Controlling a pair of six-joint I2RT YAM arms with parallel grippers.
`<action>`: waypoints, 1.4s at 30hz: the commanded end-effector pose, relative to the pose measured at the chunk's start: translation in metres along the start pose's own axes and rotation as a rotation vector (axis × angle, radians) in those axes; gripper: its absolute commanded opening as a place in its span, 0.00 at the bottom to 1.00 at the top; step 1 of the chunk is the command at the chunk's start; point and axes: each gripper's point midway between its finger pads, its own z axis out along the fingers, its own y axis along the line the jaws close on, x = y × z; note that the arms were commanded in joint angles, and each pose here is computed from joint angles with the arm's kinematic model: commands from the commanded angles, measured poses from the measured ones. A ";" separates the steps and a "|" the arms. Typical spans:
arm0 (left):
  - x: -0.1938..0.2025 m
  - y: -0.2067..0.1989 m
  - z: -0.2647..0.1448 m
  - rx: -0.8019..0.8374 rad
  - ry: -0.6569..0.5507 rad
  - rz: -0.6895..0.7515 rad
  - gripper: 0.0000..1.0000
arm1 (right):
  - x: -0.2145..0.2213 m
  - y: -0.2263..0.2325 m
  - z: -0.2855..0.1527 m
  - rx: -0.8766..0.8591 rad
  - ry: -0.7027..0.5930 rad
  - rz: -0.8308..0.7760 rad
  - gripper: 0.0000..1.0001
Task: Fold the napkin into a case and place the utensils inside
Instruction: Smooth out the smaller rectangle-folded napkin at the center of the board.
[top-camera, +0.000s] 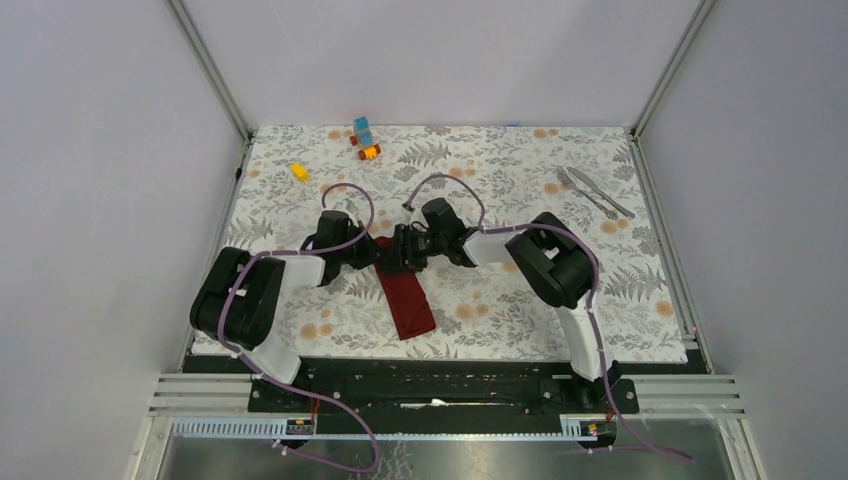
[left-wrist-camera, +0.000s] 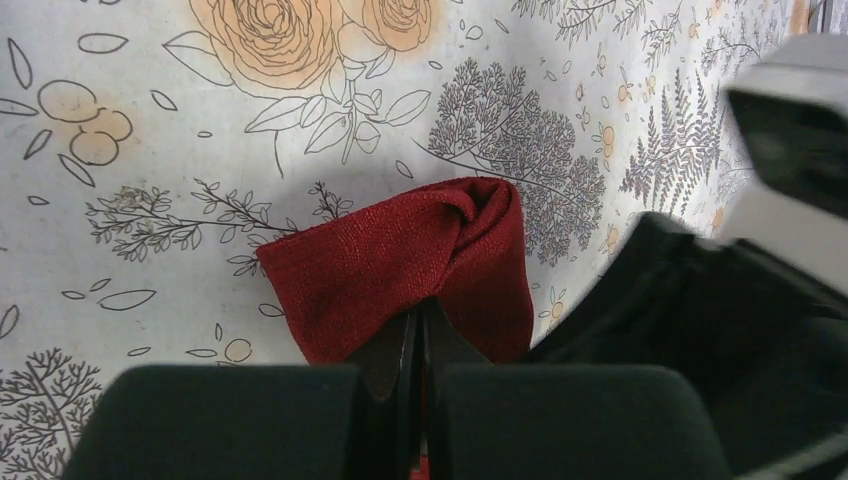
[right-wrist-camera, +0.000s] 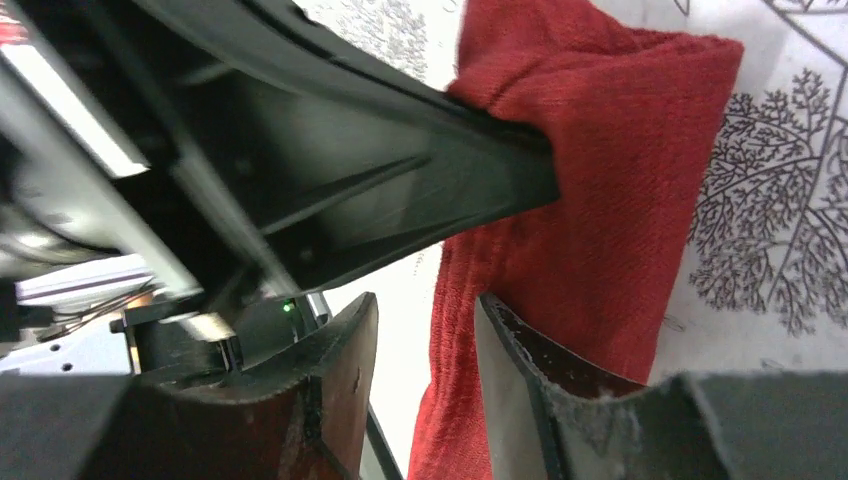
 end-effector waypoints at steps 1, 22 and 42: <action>0.005 0.036 0.005 -0.135 0.002 0.007 0.00 | 0.006 0.018 0.014 -0.152 0.072 0.026 0.48; 0.011 0.054 0.013 -0.188 0.003 -0.021 0.00 | 0.164 -0.031 -0.054 -0.067 0.363 0.057 0.48; -0.023 -0.057 -0.048 0.135 0.032 0.082 0.31 | 0.076 0.006 -0.138 0.379 -0.111 -0.365 0.78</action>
